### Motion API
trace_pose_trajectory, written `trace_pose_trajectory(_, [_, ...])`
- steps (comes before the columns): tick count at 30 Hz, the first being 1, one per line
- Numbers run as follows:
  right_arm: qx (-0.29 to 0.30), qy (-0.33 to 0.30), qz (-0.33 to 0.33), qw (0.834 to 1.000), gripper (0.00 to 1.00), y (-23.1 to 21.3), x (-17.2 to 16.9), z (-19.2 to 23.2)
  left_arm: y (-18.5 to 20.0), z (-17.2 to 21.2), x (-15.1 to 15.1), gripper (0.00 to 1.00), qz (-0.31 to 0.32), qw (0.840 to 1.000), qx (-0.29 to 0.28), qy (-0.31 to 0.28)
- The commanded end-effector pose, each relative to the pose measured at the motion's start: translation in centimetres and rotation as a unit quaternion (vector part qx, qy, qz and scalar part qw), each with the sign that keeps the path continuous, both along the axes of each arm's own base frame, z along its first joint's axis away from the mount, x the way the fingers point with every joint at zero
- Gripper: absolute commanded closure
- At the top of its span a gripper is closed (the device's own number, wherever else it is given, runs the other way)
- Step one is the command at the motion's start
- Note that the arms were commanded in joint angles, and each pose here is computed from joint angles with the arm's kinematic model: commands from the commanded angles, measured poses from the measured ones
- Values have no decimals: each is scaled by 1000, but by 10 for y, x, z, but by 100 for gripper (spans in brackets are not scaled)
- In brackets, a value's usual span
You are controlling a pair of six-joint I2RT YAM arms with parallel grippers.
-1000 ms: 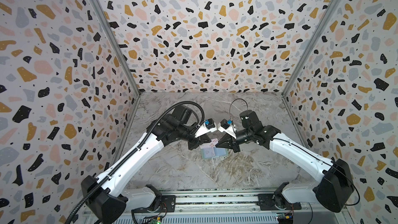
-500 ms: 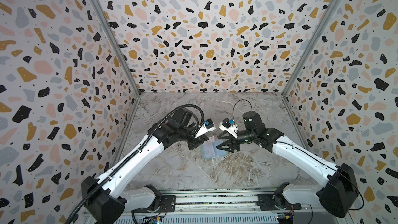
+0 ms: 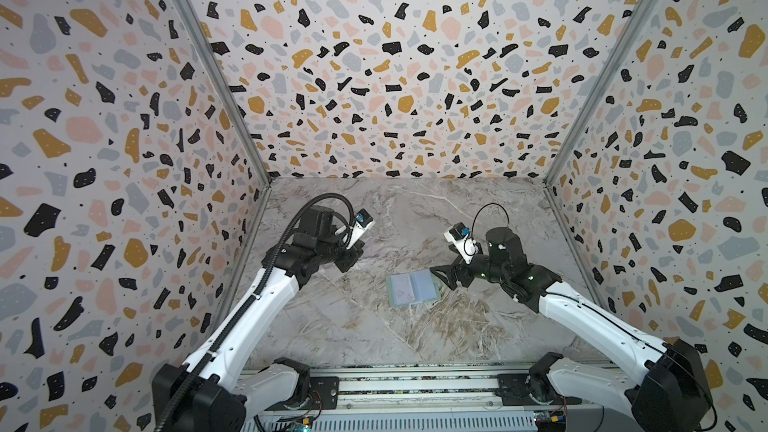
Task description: Take the credit cards out of the card holder
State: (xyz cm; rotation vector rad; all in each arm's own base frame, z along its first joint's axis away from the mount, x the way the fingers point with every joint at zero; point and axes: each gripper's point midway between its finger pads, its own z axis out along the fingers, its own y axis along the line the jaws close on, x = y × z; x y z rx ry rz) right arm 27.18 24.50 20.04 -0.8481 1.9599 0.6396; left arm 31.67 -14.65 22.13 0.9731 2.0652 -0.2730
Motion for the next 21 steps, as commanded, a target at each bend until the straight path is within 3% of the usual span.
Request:
trace_pose_trajectory(1, [1, -22, -70, 997, 1, -14, 20, 9, 15, 3, 24, 100, 36, 999, -2, -20])
trace_pose_trajectory(10, [-14, -54, -124, 991, 1, -30, 35, 16, 35, 1, 49, 100, 13, 996, 43, -81])
trace_pose_trajectory(21, [-44, -91, -160, 982, 1, -42, 50, 25, 53, -26, 65, 100, -44, 996, 68, -47])
